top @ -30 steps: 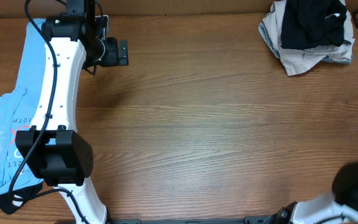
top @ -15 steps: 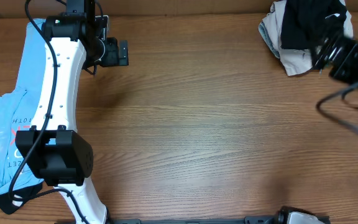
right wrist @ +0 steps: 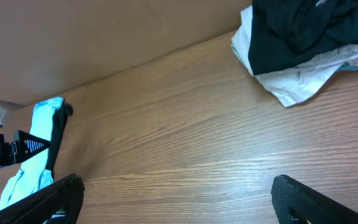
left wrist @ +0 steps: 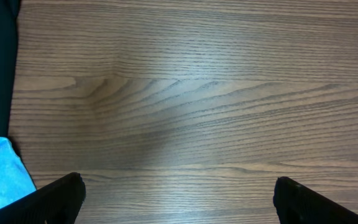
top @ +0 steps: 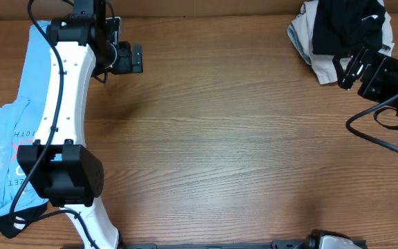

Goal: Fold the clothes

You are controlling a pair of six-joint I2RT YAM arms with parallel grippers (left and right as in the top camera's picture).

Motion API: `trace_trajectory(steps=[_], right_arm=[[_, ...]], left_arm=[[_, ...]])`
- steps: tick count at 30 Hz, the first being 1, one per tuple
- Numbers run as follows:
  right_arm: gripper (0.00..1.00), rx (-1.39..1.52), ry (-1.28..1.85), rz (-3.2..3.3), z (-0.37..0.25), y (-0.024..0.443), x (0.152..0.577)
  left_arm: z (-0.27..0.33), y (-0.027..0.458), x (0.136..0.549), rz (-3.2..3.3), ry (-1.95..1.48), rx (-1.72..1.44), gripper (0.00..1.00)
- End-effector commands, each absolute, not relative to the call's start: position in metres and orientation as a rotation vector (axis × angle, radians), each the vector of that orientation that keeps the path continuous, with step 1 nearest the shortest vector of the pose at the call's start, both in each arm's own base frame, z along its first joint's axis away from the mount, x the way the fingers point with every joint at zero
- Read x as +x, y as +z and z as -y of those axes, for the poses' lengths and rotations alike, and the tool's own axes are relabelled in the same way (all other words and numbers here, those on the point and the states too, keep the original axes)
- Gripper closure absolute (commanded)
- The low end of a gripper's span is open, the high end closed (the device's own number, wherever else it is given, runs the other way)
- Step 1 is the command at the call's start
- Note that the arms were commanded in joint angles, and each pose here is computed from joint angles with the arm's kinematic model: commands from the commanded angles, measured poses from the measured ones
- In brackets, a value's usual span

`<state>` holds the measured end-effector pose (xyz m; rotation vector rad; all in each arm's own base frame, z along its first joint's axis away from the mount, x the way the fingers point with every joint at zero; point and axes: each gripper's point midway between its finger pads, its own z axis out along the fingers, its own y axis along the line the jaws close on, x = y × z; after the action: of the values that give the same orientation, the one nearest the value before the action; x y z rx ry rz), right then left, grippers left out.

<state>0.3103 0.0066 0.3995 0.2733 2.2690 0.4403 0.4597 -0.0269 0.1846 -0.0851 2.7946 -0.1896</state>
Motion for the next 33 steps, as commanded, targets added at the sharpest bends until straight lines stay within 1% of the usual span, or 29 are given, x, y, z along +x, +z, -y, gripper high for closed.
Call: trace_trajectory(steps=[1,7,12,16,21,27,33], right_arm=[[0.00,0.260,0.414,-2.254,-0.005,0.404,0.309],[0.00,0.209,0.346,-2.188,-0.010,0.403,0.315],[0.00,0.110,0.331,-2.076,-0.031,0.377,0.317],[0.00,0.028,0.371,-1.929,-0.050,0.349,0.317],[0.00,0.028,0.445,-1.794,-0.062,0.297,0.297],[0.00,0.117,0.455,-1.712,-0.050,0.231,0.270],[0.00,0.155,0.408,-1.674,-0.039,0.189,0.258]], left_arm=[[0.030,0.181,0.461,-2.803,-0.195,-0.047,0.00],[0.030,0.181,0.461,-2.803,-0.195,-0.047,0.00],[0.030,0.181,0.461,-2.803,-0.195,-0.047,0.00],[0.030,0.181,0.461,-2.803,-0.196,-0.047,0.00],[0.030,0.181,0.461,-2.803,-0.195,-0.047,0.00],[0.030,0.181,0.461,-2.803,-0.196,-0.047,0.00],[0.030,0.181,0.461,-2.803,-0.195,-0.047,0.00]])
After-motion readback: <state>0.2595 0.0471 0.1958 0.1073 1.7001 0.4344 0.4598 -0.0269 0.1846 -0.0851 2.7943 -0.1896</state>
